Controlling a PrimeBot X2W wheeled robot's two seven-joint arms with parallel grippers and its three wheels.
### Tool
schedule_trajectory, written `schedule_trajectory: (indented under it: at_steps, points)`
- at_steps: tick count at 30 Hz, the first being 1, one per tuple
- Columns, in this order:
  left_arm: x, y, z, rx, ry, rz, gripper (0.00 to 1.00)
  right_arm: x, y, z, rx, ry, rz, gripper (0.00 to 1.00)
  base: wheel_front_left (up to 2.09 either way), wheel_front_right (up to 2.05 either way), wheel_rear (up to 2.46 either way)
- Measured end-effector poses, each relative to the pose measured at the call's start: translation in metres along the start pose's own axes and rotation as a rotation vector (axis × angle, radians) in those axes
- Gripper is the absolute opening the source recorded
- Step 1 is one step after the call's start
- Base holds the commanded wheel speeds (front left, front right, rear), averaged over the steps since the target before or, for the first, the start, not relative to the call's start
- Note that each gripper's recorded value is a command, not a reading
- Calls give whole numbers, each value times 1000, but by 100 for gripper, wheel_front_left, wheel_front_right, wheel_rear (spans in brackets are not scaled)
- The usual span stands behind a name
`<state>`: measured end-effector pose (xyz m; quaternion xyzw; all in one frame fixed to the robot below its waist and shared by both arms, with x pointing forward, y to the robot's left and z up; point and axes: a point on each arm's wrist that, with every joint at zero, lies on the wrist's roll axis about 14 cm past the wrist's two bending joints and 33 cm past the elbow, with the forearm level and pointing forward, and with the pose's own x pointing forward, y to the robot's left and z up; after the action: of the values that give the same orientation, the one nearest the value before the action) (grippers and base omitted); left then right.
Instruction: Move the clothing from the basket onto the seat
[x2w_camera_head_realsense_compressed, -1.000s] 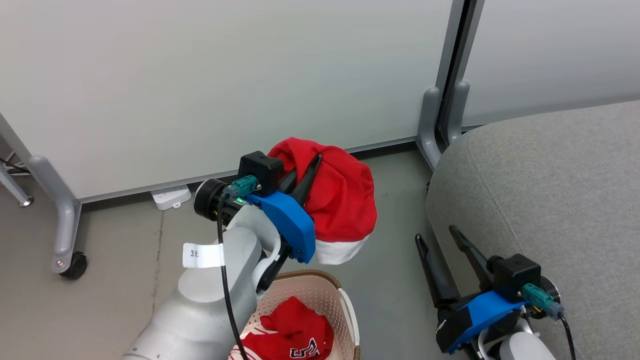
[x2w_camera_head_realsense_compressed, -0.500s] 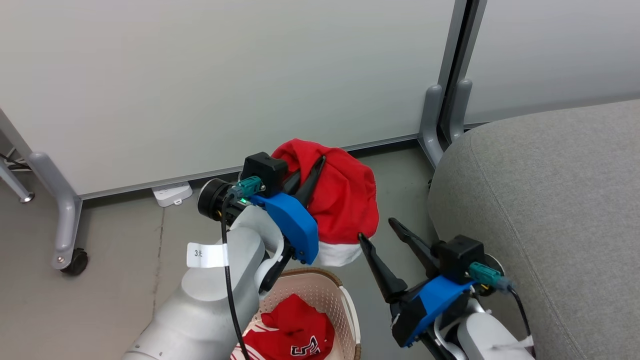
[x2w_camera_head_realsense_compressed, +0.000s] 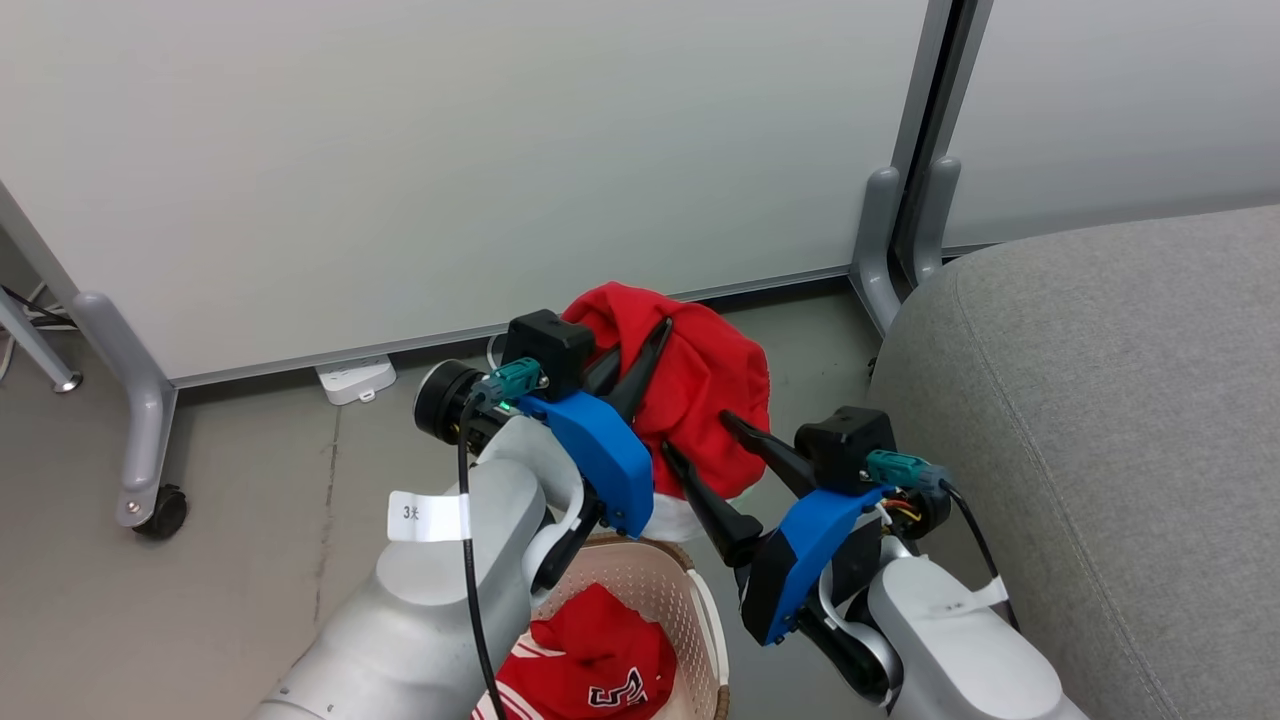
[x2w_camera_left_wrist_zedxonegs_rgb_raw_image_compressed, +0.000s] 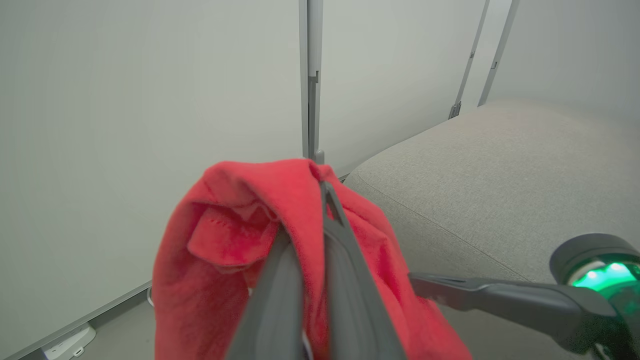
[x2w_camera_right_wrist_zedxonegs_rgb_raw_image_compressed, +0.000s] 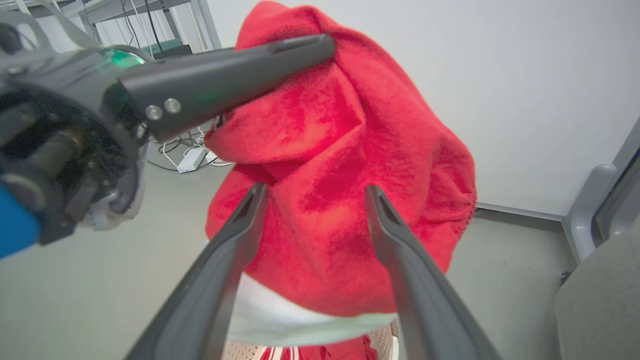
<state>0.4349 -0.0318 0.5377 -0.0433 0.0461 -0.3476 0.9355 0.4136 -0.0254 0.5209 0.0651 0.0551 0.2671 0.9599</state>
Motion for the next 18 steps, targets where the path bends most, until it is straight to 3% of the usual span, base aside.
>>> schedule_trajectory:
  at_steps: [18]
  points:
    - [-4,-16,6,-24,-19,-39,0,15,-4,-11,-43,82,14,100,0,0,0]
